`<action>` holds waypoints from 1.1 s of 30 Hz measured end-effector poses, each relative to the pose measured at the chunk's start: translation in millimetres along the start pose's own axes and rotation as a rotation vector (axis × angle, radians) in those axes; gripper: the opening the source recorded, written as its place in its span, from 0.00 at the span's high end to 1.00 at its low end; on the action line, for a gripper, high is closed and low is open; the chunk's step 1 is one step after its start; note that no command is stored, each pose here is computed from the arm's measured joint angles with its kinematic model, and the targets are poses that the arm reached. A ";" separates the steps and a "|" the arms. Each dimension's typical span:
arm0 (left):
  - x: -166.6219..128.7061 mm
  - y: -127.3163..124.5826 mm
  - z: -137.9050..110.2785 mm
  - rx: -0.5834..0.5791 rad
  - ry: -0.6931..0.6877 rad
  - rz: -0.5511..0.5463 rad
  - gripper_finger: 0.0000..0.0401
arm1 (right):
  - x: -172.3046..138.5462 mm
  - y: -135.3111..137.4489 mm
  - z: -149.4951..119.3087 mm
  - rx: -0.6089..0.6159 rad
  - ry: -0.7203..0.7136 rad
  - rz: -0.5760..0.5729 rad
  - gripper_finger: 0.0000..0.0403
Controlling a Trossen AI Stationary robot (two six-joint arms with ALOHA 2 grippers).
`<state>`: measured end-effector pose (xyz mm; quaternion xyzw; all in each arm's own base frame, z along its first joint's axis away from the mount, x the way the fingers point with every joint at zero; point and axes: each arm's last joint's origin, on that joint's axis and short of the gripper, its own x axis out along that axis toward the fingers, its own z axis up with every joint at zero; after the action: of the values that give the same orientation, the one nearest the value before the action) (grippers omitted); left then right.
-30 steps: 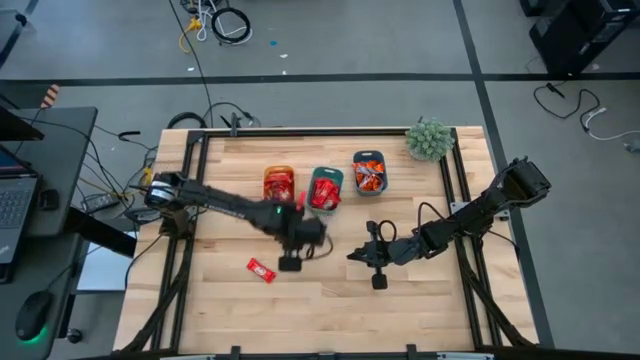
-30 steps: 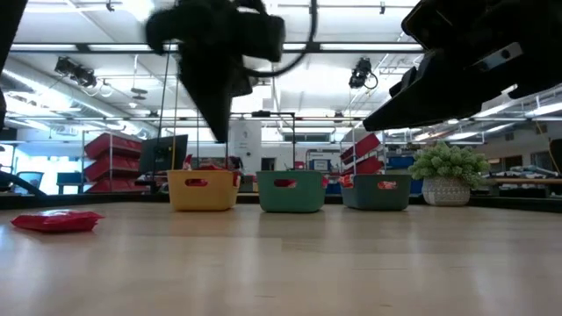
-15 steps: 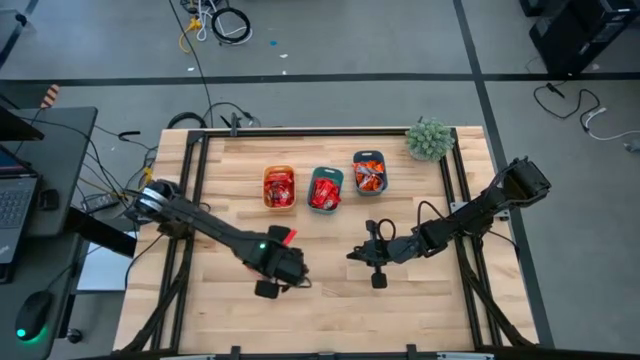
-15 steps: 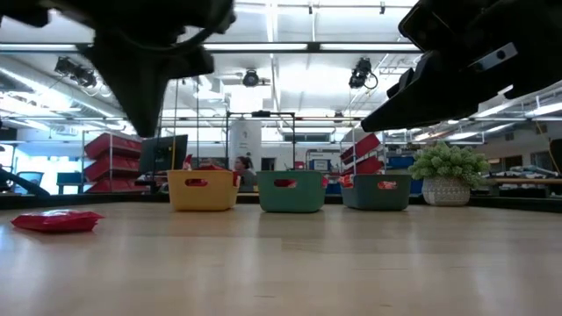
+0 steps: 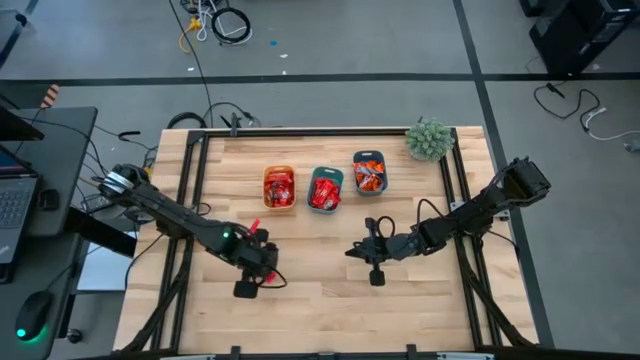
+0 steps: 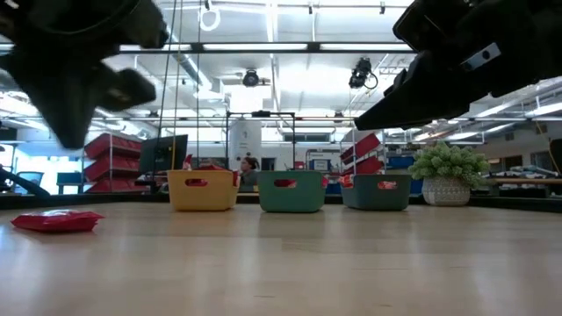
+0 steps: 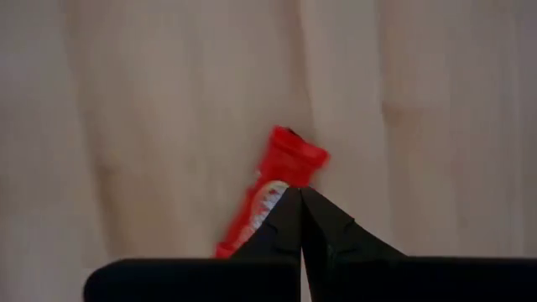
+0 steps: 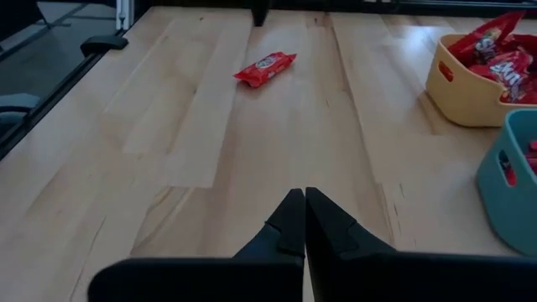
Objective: Sort candy
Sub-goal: Put the red chocolate into the green bin
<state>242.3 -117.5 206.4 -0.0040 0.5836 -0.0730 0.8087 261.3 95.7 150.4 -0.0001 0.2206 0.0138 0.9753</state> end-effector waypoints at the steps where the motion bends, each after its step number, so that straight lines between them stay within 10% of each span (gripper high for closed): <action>1: 2.7 -0.5 -2.0 -0.001 0.007 -0.023 1.00 | 0.3 -0.9 0.5 0.003 -0.004 -0.003 1.00; 22: 35.3 -7.3 -3.5 -0.036 0.070 0.010 0.43 | 1.4 -4.8 2.1 0.076 -0.014 -0.014 1.00; 33: 61.5 -3.5 -6.4 0.013 0.132 0.148 0.41 | 1.4 -4.8 2.0 0.073 -0.013 -0.014 1.00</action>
<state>254.8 -128.0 146.7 0.0493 0.6339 -0.0167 0.7716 263.5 91.0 151.7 0.0341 0.2146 -0.0013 0.9761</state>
